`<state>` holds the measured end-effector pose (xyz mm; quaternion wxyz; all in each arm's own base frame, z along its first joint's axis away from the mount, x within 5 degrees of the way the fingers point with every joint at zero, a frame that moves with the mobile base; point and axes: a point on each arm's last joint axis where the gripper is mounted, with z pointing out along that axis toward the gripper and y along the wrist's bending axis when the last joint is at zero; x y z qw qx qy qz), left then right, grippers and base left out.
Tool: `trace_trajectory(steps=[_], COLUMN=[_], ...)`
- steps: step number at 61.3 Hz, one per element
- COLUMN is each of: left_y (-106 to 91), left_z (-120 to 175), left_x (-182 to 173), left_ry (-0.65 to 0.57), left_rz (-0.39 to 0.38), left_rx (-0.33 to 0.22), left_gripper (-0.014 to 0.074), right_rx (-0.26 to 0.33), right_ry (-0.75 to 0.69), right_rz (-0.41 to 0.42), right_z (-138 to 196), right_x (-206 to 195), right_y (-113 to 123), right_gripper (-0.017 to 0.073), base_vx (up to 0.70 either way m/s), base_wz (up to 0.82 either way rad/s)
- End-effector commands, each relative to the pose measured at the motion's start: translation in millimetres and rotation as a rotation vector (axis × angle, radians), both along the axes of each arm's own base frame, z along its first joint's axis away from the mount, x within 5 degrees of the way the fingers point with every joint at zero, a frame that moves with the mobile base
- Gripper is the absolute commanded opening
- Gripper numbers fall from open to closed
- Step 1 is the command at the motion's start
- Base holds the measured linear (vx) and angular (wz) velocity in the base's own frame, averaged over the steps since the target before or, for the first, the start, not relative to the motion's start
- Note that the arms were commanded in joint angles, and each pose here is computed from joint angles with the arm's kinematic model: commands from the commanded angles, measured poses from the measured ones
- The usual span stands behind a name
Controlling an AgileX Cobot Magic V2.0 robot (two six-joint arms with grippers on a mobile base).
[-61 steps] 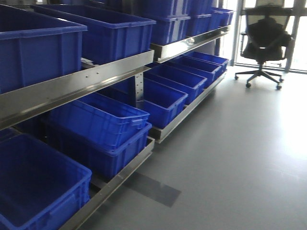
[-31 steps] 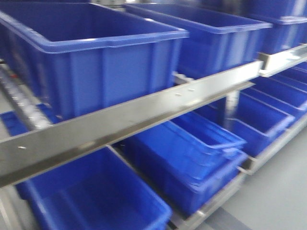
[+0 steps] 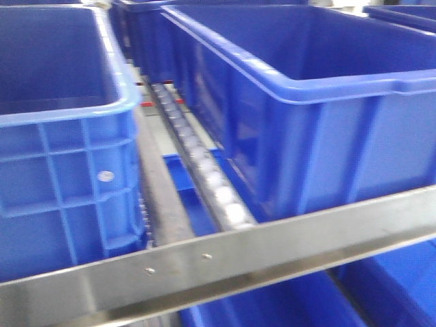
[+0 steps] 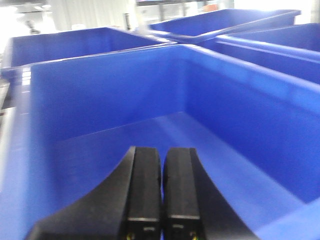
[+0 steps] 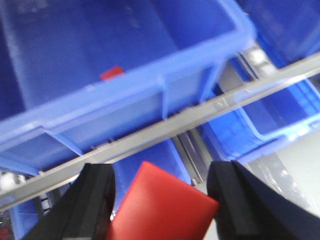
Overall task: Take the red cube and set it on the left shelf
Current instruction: 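Move the right gripper with the red cube over a blue bin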
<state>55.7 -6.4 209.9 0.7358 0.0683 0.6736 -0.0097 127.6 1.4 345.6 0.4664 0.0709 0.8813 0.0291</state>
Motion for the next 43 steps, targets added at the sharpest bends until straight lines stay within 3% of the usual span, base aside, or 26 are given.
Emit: trace_trajectory(steps=[1,43], left_y=[0.0,0.0], left_z=[-0.3,-0.3], left_x=[1.0,1.0], left_ry=[-0.053,-0.053], left_rz=[-0.001,-0.001], left_rx=[-0.008,-0.008], left_gripper=[0.0106,0.0106], right_rx=[-0.018,-0.018], right_ry=[-0.108,-0.108], right_rz=[0.008,0.008], right_z=[16.8,16.8], right_x=[2.9,2.9], right_y=[-0.4,-0.4], right_gripper=[0.0058,0.0058], base_vx=[0.10,0.06], base_wz=[0.57,0.30])
